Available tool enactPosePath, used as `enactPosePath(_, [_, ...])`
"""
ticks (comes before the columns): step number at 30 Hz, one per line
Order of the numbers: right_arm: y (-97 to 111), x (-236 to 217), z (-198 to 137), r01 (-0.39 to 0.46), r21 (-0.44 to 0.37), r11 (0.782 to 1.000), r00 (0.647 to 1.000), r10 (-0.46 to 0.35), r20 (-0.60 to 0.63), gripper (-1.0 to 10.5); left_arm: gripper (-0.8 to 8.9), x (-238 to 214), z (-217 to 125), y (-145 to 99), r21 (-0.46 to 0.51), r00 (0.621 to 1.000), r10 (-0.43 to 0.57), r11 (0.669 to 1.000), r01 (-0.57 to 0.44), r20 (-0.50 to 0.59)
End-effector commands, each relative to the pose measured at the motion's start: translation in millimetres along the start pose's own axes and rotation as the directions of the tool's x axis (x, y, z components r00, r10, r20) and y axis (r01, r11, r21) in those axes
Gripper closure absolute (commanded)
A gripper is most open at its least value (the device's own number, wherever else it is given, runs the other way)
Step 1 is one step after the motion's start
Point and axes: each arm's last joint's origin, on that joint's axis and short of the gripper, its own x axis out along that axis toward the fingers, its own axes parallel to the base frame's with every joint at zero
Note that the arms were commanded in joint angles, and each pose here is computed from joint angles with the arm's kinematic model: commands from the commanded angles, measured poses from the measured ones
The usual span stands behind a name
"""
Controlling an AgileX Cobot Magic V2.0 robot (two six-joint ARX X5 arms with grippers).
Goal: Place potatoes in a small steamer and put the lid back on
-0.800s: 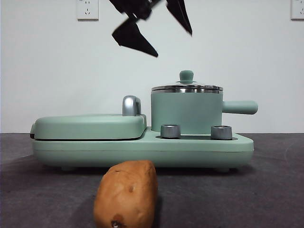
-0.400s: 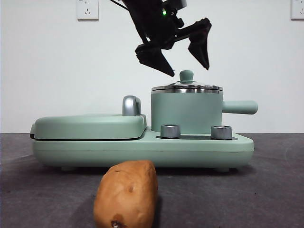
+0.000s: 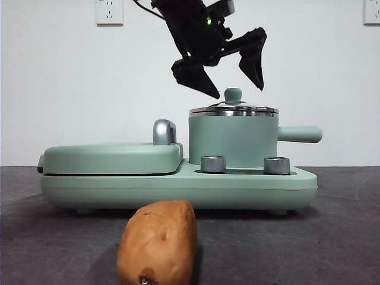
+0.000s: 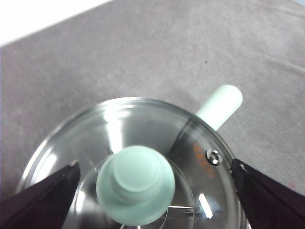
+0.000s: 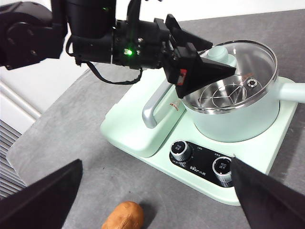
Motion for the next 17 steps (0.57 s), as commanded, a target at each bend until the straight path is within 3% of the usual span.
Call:
enactPosePath(1, [2.5, -1.6, 5.3, -0.003, -0.007, 1.000, 1.000, 0.003, 0.016, 4.5, 3.23, 9.6, 1.4, -0.4, -0.026, 1.000, -0.001, 1.000, 0.001, 0.012])
enactPosePath(5, [2.5, -1.6, 5.3, -0.003, -0.007, 1.000, 1.000, 0.003, 0.016, 4.5, 3.26, 10.5, 2.4, -0.4, -0.026, 1.000, -0.001, 1.000, 0.001, 0.027])
enactPosePath(10, [2.5, -1.6, 5.3, -0.003, -0.007, 1.000, 1.000, 0.003, 0.016, 4.5, 4.80, 10.4, 3.3, 1.2, -0.027, 0.999, 0.003, 1.000, -0.002, 0.035])
enactPosePath(17, [2.5, -1.6, 5.3, -0.003, -0.007, 1.000, 1.000, 0.003, 0.016, 4.5, 5.81, 10.9, 1.7, 3.5, -0.030, 1.000, 0.007, 1.000, -0.006, 0.022])
